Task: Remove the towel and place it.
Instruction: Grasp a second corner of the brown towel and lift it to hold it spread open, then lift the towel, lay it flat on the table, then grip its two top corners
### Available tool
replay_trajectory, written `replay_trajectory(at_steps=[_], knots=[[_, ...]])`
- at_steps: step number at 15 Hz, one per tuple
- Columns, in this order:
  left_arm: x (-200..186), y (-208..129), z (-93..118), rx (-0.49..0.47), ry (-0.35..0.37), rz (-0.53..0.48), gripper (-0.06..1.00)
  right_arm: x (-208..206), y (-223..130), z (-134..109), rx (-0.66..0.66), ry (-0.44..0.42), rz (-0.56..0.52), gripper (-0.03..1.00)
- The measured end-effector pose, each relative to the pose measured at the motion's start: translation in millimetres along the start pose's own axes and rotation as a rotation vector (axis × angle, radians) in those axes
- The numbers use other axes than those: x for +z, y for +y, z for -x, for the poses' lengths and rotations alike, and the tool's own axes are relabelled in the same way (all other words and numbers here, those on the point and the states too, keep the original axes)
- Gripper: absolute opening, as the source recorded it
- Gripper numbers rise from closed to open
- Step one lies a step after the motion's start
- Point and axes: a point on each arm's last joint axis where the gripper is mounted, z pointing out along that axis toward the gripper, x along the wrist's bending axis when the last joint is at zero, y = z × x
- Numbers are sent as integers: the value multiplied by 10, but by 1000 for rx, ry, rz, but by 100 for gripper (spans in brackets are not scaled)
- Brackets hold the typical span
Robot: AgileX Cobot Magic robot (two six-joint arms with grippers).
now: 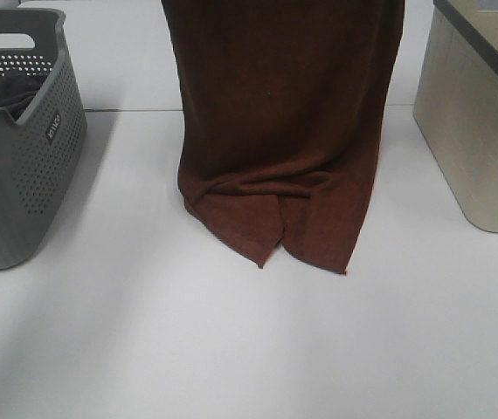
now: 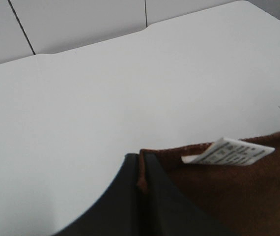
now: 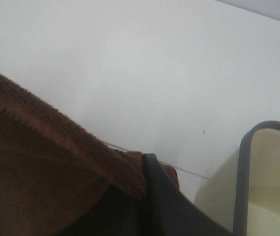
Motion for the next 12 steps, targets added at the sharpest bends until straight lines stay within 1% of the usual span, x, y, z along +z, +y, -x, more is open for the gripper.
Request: replay_trajectory(at_steps=[1, 2, 4, 5, 6, 7, 8, 9, 10, 11, 12], knots=[[103, -31, -58, 8, 12, 44, 0, 106, 10, 2, -11, -12, 57, 0], [110, 42, -116, 20, 19, 135, 0, 111, 91, 12, -17, -25, 155, 0], [-73, 381, -197, 85, 36, 405, 0, -99, 389, 41, -15, -50, 412, 0], [-240, 573, -228, 106, 38, 532, 0, -292, 575, 35, -13, -56, 524, 0], [-507, 841, -261, 125, 40, 708, 0, -517, 768, 34, -12, -61, 627, 0], [-573, 899, -261, 130, 41, 743, 0, -710, 916, 42, -11, -67, 699, 0], [-694, 1000, -261, 144, 45, 806, 0, -813, 979, 54, -9, -71, 729, 0], [-742, 1036, -257, 162, 52, 826, 0, -835, 993, 52, -8, -70, 729, 0], [-741, 1034, -254, 179, 60, 820, 0, -790, 964, 48, -9, -66, 696, 0], [-669, 985, -259, 183, 68, 781, 0, -706, 918, 39, -6, -59, 650, 0], [-572, 910, -272, 178, 79, 712, 0, -598, 852, 27, -2, -49, 586, 0]])
